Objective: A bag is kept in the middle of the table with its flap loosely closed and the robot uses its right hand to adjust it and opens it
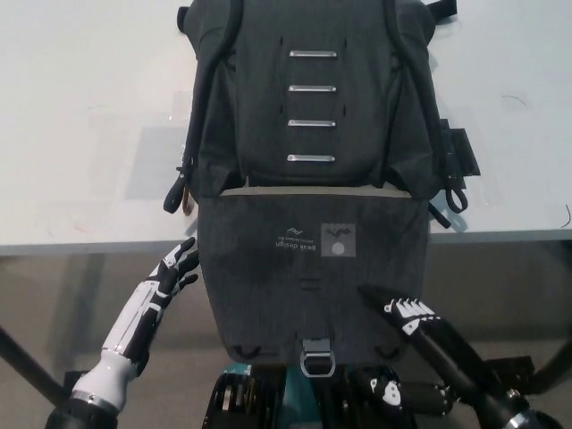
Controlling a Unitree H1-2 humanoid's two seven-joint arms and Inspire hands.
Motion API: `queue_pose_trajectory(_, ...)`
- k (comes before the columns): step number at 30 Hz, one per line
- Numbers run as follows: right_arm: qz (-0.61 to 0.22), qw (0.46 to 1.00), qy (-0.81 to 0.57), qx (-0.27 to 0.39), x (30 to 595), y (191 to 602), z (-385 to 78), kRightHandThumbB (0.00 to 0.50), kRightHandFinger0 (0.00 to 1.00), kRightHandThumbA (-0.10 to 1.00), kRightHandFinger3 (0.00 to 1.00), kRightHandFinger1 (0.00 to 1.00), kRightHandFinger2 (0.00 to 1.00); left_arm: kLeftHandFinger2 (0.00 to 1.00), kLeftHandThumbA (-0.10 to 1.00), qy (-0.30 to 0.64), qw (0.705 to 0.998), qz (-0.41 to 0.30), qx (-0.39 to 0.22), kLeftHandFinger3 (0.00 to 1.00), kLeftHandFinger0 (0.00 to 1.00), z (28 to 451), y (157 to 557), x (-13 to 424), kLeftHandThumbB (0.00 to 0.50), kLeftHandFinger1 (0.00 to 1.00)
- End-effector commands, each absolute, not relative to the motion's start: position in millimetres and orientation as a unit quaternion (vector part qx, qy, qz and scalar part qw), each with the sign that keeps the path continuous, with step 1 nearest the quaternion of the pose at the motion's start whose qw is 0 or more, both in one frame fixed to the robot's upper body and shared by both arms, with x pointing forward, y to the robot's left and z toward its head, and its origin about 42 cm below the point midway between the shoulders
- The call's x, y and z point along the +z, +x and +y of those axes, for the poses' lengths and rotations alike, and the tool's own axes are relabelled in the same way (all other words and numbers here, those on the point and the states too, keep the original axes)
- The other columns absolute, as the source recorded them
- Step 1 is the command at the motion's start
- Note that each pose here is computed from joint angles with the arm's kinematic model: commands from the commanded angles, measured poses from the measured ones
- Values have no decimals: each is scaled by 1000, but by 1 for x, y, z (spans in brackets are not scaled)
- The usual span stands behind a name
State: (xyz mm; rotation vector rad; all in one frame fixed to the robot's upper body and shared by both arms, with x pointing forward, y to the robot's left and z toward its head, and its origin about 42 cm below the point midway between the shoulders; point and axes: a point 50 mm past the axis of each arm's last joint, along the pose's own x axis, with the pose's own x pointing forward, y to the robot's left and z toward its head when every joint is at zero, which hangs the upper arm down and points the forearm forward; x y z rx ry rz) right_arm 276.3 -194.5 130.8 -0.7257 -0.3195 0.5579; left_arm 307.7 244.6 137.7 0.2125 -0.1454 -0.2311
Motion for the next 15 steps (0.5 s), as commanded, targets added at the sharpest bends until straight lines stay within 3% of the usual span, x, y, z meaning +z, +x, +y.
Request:
queue_pose_trajectory(1, -139, 877, -352, 294, 131, 266, -201, 325, 1000, 798, 1000, 1000, 1000, 1000, 1000, 107, 982, -100, -120, 1000, 1000, 248, 318, 153, 43, 1000)
queue_pose_trajectory(4, -131, 884, -341, 293, 132, 264, -209, 339, 1000, 881, 1000, 1000, 1000, 1000, 1000, 107, 982, -100, -122, 1000, 1000, 248, 319, 156, 49, 1000)
queue_pose_trajectory(9, -117, 909, -299, 264, 134, 260, -225, 305, 1000, 819, 1000, 1000, 1000, 1000, 1000, 107, 982, -99, -123, 1000, 1000, 248, 321, 158, 50, 1000)
queue_pose_trajectory(11, -121, 928, -263, 234, 132, 260, -232, 287, 1000, 853, 1000, 1000, 1000, 1000, 1000, 108, 982, -98, -122, 1000, 1000, 248, 321, 158, 48, 1000)
queue_pose_trajectory(15, -122, 971, -145, 144, 122, 259, -241, 307, 1000, 929, 1000, 1000, 1000, 1000, 1000, 109, 982, -96, -122, 1000, 1000, 248, 321, 158, 41, 1000)
